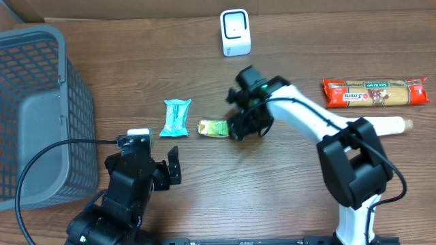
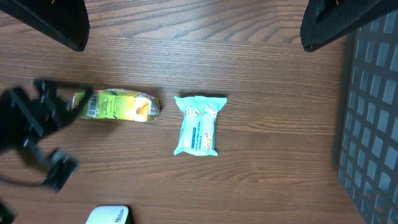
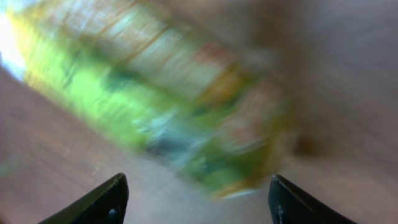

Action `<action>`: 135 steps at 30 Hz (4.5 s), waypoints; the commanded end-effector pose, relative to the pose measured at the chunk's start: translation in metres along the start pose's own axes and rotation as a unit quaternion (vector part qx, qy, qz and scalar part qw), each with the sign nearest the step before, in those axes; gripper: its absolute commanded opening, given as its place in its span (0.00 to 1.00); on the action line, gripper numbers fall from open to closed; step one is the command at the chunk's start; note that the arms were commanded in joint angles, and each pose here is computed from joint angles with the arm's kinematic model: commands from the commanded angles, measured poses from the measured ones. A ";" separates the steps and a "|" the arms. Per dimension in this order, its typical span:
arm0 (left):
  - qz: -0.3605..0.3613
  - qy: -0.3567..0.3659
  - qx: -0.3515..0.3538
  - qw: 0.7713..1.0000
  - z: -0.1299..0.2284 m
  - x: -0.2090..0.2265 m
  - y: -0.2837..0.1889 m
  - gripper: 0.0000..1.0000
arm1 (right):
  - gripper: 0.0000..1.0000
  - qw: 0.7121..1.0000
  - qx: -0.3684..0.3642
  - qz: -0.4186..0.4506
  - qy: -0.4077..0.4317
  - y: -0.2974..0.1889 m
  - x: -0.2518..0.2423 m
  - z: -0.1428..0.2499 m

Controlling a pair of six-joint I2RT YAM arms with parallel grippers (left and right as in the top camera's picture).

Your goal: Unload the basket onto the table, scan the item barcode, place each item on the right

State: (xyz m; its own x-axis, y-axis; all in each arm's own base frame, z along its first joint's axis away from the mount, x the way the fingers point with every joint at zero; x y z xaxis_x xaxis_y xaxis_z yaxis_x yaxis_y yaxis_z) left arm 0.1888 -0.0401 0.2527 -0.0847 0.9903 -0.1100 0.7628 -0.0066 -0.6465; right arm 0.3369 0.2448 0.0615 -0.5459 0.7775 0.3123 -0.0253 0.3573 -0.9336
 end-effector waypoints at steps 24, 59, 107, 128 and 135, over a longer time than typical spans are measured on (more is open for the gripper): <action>-0.003 -0.005 -0.003 1.000 0.000 0.001 0.001 1.00 | 0.67 0.972 -0.182 -0.117 0.096 -0.007 0.065 -0.089; -0.003 -0.005 -0.003 1.000 0.000 0.001 0.001 1.00 | 0.70 0.976 -0.031 -0.029 0.213 -0.099 -0.032 -0.001; -0.003 -0.005 -0.003 1.000 0.000 0.001 0.001 1.00 | 0.05 0.931 0.003 0.329 0.159 -0.066 -0.036 0.035; -0.003 -0.005 -0.003 1.000 0.000 0.001 0.001 1.00 | 0.52 0.953 0.097 0.281 0.062 0.009 0.042 0.058; -0.003 -0.005 -0.003 1.000 0.000 0.001 0.001 0.99 | 0.72 0.952 0.087 0.288 0.053 0.009 0.049 0.056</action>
State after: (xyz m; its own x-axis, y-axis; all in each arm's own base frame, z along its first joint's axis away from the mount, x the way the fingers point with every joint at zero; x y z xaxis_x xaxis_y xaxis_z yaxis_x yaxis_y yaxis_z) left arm 0.1887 -0.0400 0.2527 -0.0847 0.9903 -0.1098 0.7626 -0.0065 -0.6468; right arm 0.2562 0.2518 0.0544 -0.4452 0.8549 -0.2664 0.0986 -0.2489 -0.9635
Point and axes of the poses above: each gripper's point midway between its finger pads, its own y axis out along the fingers, its own x axis along the line the jaws close on, z = x × y, the point moved 3 cm from there along -y, back along the fingers, and after that the axes turned 3 degrees about -y, right-handed, at the moved point
